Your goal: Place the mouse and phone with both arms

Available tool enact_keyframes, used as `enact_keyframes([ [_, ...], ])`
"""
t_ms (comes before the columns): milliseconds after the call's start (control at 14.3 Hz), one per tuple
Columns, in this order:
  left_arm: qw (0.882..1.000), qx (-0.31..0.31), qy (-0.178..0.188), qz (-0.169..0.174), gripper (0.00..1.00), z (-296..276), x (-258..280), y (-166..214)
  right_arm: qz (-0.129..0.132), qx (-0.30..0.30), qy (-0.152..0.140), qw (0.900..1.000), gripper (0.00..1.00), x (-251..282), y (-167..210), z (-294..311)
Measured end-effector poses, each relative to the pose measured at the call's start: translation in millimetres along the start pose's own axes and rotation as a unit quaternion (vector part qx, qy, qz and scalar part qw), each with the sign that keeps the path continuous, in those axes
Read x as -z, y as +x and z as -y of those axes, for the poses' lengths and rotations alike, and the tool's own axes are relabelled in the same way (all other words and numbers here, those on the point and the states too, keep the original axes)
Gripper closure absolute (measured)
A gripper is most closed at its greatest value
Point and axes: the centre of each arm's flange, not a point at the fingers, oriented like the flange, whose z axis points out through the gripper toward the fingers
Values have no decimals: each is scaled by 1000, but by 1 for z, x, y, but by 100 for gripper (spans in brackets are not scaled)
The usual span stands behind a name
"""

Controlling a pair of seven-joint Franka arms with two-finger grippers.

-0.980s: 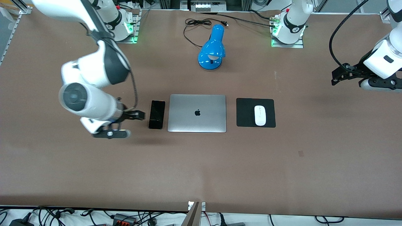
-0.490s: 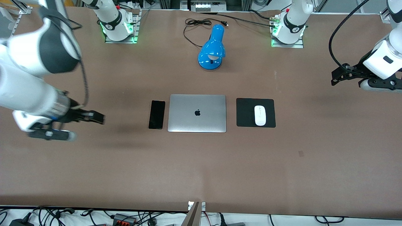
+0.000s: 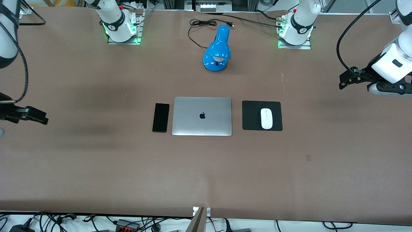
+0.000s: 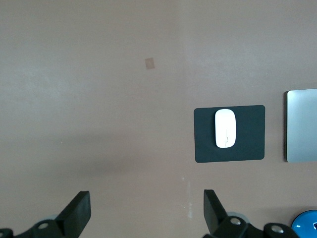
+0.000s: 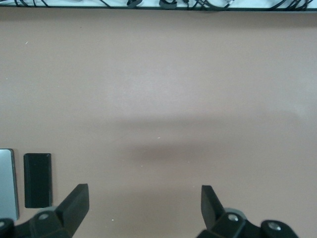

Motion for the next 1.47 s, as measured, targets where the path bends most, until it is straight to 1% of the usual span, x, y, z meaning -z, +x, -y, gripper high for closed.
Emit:
enact_keyframes([
  [70,1000,0,0,0,0,0,0,0,-2,0,0,1000,0,8,-3,0],
  [210,1000,-1,0,0,0,-1,0,0,3,1,1,1000,0,21,-12,1],
  [420,1000,-1,0,0,0,-1,0,0,10,1,3,1000,0,23,-28,0],
  [630,1000,-1,0,0,0,-1,-1,1,4,1,6,1000,0,11,-54,-1],
  [840,1000,-1,0,1,0,-1,-1,1,14,1,9,1000,0,9,-86,-2],
  [1050,1000,-1,0,1,0,-1,-1,1,13,1,11,1000,0,15,-106,-2],
  [1260,1000,-2,0,1,0,-2,-1,1,10,2,12,1000,0,14,-114,-1],
  [1470,1000,-2,0,1,0,-2,-1,1,9,2,12,1000,0,14,-114,-1],
])
